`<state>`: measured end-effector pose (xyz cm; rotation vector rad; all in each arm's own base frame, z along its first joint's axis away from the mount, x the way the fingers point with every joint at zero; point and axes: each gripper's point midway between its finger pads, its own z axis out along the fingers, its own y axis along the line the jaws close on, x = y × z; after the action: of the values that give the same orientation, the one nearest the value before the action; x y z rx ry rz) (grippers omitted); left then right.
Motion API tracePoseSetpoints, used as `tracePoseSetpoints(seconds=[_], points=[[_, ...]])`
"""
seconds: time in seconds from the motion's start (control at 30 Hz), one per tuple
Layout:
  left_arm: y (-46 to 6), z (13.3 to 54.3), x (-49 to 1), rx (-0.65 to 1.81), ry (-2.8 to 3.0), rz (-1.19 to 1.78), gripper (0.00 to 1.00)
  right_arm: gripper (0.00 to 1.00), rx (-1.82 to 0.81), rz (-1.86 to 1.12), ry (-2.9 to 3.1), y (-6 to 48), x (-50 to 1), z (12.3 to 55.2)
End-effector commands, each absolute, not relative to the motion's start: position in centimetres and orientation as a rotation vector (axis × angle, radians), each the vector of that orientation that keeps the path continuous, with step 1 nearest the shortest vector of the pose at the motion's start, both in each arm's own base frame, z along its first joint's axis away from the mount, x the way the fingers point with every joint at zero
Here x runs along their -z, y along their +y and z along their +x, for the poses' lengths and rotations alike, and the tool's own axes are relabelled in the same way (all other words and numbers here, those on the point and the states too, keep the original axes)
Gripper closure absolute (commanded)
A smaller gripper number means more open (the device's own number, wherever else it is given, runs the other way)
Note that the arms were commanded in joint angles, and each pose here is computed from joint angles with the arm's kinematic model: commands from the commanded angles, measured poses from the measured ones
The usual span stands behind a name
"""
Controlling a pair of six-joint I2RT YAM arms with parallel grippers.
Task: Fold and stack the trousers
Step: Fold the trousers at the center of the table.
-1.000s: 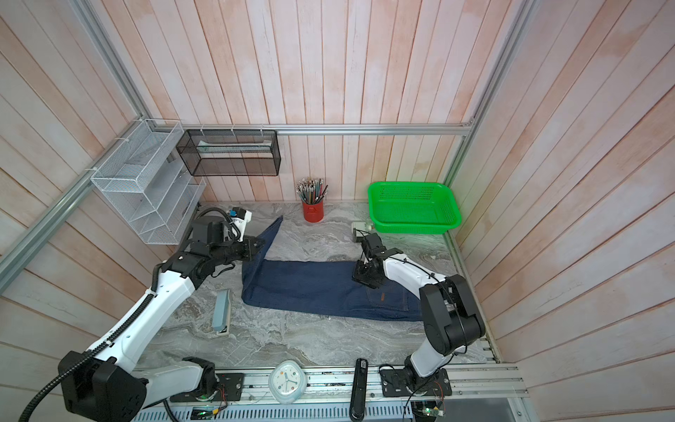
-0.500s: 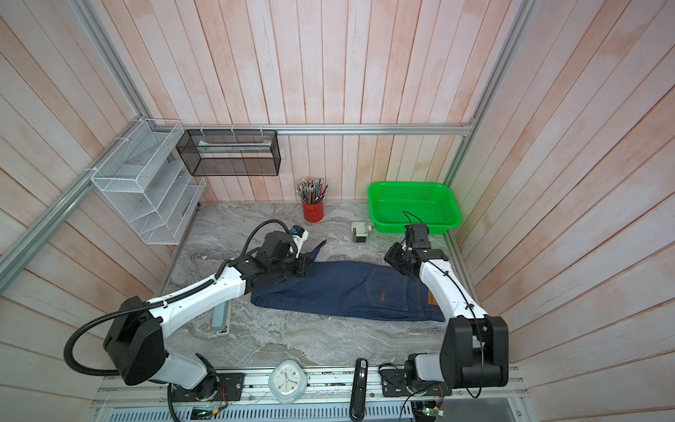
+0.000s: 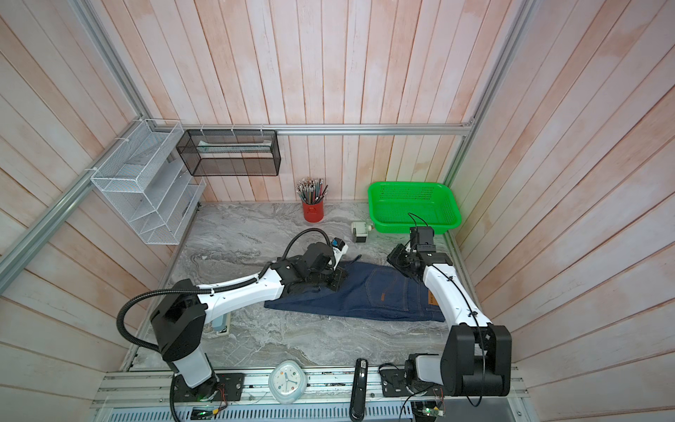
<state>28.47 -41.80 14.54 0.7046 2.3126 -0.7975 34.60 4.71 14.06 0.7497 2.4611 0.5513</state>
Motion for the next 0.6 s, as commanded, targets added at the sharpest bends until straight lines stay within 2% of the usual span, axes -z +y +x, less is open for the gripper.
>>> tracePoseSetpoints(seconds=[0.0, 0.07, 0.27, 0.37, 0.43, 0.57], points=[[-42.8, 27.6, -13.0, 0.808, 2.341, 0.774, 1.0, 0.54, -0.574, 0.751, 2.457, 4.9, -14.2, 34.3], [-43.6, 26.0, -12.2, 0.813, 2.353, 0.823, 1.0, 0.54, -0.576, 0.753, 2.46, 4.9, -14.1, 34.3], [-43.6, 24.7, -11.4, 0.826, 2.371, 0.862, 1.0, 0.54, -0.596, 0.751, 2.474, 5.2, -13.6, 34.1], [-43.7, 24.1, -11.1, 0.838, 2.386, 0.876, 0.95, 0.54, -0.592, 0.753, 2.478, 5.2, -13.4, 34.0], [-43.7, 23.8, -10.8, 0.839, 2.394, 0.879, 0.85, 0.54, -0.597, 0.752, 2.478, 5.3, -13.4, 34.0], [-43.6, 23.7, -10.4, 0.827, 2.407, 0.888, 0.52, 0.54, -0.614, 0.74, 2.492, 5.6, -13.2, 33.9]])
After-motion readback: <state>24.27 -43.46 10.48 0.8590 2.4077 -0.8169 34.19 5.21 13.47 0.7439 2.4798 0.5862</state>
